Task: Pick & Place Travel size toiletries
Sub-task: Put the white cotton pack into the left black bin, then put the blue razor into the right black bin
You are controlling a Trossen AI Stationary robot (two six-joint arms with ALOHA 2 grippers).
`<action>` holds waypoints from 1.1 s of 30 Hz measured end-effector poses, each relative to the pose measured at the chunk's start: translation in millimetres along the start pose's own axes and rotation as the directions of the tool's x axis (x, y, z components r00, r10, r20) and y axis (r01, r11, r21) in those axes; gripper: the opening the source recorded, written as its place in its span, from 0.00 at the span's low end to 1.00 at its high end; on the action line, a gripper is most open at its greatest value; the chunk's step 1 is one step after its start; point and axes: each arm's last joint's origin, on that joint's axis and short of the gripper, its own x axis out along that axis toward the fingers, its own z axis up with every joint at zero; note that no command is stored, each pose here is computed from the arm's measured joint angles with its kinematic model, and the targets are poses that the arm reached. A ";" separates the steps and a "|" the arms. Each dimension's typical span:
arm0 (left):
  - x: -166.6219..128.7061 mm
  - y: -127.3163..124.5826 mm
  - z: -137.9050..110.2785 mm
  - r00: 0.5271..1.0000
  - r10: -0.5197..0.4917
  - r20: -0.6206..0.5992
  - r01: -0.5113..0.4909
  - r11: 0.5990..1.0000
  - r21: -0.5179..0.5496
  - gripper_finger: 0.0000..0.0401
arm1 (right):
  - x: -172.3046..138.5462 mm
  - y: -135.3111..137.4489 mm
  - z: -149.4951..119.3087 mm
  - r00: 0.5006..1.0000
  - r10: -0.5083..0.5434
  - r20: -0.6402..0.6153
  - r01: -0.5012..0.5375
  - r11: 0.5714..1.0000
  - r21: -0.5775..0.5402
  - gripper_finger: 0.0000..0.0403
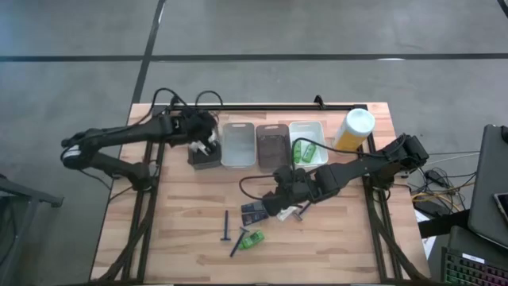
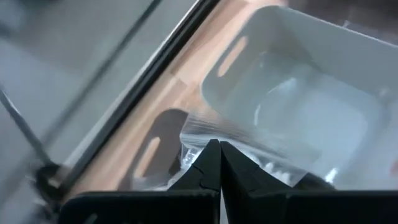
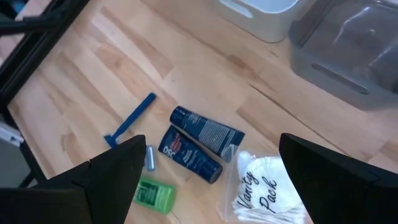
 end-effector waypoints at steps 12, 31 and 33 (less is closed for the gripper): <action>45.8 14.0 -45.6 0.987 -0.052 -0.150 0.037 0.994 -0.100 0.06 | 2.3 0.5 -2.5 0.999 0.013 -0.052 -0.011 1.000 0.022 0.90; -43.6 0.5 -15.0 0.886 -0.462 -0.035 0.462 0.874 0.153 0.63 | 22.7 -20.6 -38.9 0.941 -0.013 -0.339 -0.100 0.944 -0.314 0.90; -52.9 -11.7 -14.8 0.819 -0.574 -0.016 0.566 0.801 0.194 0.63 | 20.7 -19.1 -41.8 0.940 -0.010 -0.340 -0.095 0.952 -0.292 0.90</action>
